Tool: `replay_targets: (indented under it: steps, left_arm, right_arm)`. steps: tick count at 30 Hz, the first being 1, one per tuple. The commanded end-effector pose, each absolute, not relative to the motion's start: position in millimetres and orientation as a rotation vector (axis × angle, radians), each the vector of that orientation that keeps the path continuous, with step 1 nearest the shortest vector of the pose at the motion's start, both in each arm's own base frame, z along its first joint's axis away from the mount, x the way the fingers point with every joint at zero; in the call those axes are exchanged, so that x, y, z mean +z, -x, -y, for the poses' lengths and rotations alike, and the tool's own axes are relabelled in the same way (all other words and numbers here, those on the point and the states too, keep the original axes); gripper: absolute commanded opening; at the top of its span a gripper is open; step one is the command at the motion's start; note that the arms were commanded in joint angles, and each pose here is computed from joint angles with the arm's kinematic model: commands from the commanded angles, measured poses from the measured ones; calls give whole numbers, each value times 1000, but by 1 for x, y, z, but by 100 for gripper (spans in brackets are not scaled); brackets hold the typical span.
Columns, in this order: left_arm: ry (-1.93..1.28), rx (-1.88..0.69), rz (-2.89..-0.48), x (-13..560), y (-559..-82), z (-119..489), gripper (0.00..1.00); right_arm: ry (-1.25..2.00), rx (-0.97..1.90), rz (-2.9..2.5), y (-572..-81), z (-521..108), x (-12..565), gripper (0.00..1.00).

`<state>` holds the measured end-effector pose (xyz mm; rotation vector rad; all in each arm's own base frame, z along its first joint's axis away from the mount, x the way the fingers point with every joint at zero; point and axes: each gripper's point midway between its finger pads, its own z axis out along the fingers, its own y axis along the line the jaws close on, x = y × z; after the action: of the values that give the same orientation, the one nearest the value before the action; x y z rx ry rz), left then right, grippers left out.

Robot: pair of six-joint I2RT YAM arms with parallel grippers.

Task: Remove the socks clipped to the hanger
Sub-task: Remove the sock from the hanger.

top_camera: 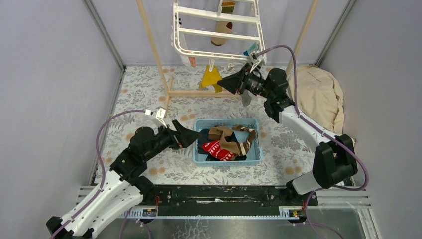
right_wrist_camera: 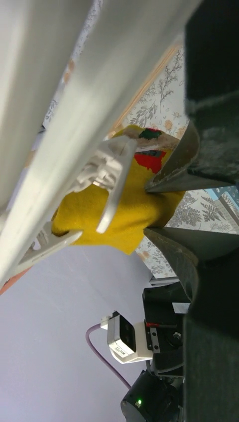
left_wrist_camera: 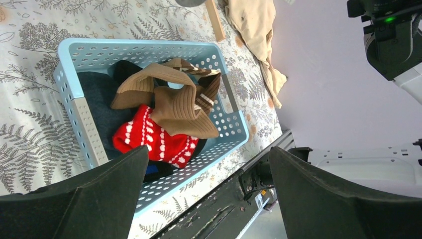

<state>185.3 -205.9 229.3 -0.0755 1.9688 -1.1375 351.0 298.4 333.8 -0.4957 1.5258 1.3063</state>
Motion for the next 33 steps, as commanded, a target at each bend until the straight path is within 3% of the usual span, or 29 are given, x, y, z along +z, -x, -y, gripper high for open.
replay_targets:
  steps: [1, 11, 19, 33]
  left_arm:
    - [52, -1155, -1924, 249, -182, 205, 99]
    - [55, -1150, -1920, 250, -182, 203, 99]
    - [49, -1149, -1864, 278, -189, 205, 99]
    - [-44, -1358, -1573, 403, -200, 234, 99]
  right_arm:
    - [478, 1284, -1415, -357, -307, 372, 32]
    - [480, 1275, -1416, -346, -304, 377, 14]
    - [469, 1200, -1477, -336, -291, 376, 11]
    - [458, 1003, -1561, -334, -266, 394, 10]
